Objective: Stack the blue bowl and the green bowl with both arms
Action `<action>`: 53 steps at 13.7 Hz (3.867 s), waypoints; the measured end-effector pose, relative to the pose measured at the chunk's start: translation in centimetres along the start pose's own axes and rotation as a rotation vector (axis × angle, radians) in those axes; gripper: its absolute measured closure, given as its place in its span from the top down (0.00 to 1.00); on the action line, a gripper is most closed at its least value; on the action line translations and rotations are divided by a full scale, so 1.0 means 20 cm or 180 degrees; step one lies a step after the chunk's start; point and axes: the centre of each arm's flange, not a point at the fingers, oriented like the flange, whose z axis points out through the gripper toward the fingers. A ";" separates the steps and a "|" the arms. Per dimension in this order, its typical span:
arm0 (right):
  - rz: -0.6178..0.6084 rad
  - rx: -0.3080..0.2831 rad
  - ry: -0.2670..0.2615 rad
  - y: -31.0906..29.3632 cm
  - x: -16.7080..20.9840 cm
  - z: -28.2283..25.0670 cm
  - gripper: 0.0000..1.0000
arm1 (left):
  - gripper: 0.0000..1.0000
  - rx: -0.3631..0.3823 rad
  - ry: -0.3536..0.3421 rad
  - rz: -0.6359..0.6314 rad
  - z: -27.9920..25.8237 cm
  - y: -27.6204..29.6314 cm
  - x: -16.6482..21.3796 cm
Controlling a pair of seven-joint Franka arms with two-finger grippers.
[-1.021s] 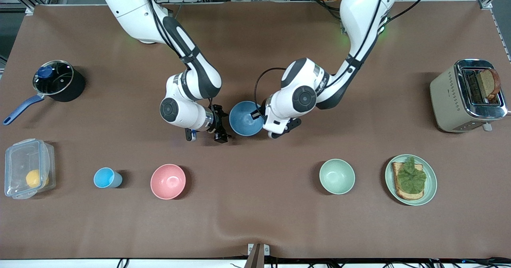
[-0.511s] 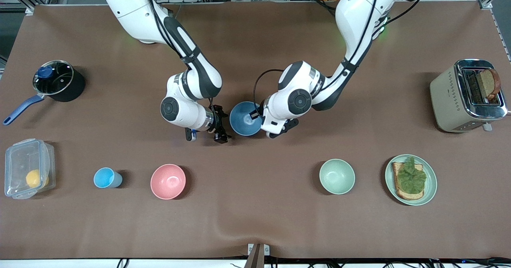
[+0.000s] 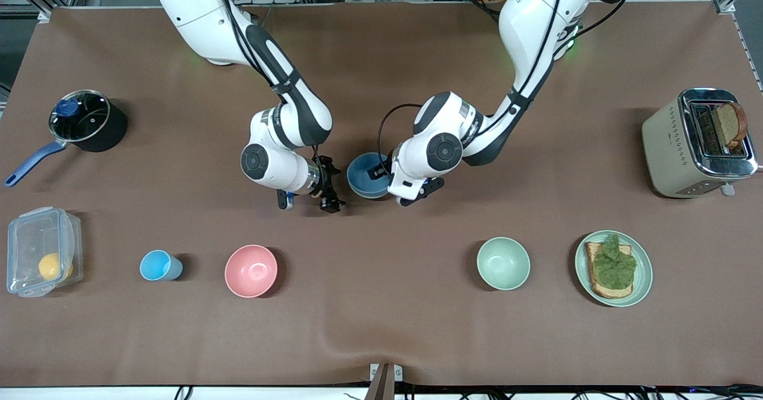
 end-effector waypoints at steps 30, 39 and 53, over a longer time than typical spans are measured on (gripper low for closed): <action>-0.3118 -0.1943 0.0470 0.12 1.16 -1.26 1.00 | 1.00 0.0623 0.1206 0.0972 -2.29 -1.18 0.45; -0.3807 -0.1620 0.0456 0.18 1.36 -1.71 1.00 | 1.00 0.0900 0.1004 0.1533 -2.31 -1.32 0.16; -0.4364 -0.1144 0.1135 0.44 0.37 -2.81 1.00 | 1.00 0.0820 0.1189 0.1633 -2.48 -1.35 0.13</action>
